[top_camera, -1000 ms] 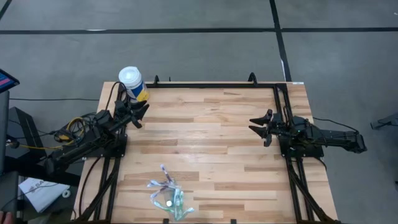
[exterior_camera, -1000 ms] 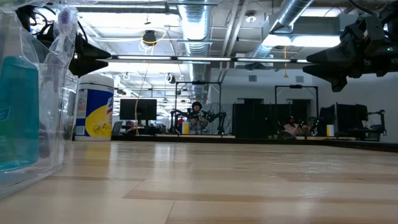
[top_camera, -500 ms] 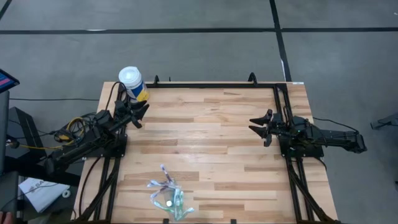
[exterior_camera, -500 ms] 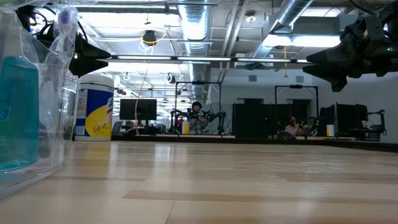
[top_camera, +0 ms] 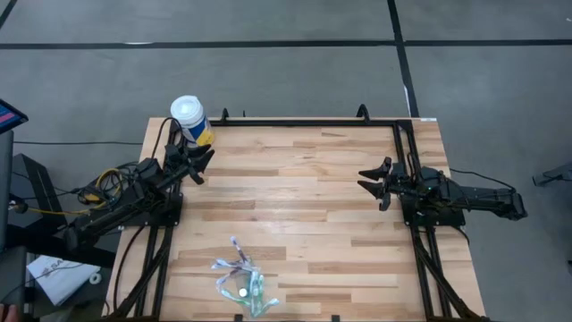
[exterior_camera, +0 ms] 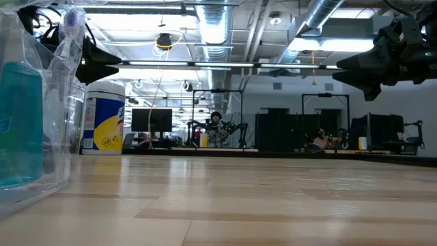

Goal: Pick & Place toothbrushing station
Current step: Return to Home Position

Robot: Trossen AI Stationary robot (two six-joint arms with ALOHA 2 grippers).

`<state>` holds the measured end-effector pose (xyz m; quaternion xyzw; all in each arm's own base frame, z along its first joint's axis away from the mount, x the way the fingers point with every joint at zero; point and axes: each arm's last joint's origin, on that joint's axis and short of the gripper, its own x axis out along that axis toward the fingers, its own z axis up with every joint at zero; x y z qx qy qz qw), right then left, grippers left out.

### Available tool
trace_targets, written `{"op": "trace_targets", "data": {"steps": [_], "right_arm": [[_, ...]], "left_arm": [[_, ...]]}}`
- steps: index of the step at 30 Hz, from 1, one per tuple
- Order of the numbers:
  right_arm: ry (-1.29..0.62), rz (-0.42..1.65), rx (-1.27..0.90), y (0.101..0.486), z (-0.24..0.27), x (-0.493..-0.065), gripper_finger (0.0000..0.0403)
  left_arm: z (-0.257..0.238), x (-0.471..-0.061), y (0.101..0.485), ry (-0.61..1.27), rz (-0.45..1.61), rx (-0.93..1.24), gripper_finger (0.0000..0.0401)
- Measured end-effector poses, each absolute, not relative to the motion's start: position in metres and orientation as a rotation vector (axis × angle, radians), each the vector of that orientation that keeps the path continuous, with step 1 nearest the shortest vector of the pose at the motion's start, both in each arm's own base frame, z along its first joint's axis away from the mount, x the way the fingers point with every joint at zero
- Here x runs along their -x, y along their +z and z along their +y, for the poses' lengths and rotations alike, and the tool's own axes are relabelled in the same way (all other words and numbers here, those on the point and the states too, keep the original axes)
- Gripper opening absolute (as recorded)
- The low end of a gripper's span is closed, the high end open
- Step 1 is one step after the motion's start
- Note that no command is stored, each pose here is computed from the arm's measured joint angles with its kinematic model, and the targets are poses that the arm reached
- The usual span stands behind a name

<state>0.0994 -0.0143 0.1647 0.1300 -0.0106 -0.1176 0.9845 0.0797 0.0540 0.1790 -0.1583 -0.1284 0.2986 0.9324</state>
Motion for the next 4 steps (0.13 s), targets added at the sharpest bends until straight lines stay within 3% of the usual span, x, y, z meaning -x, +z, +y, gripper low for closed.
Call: {"op": "trace_targets", "data": {"steps": [4], "right_arm": [[-0.236, -0.022, -0.261, 0.1647, -0.0143, -0.0994, 0.0169]], "left_arm": [[0.0540, -0.0797, 0.1790, 0.611, -0.263, 0.324, 0.0159]]}}
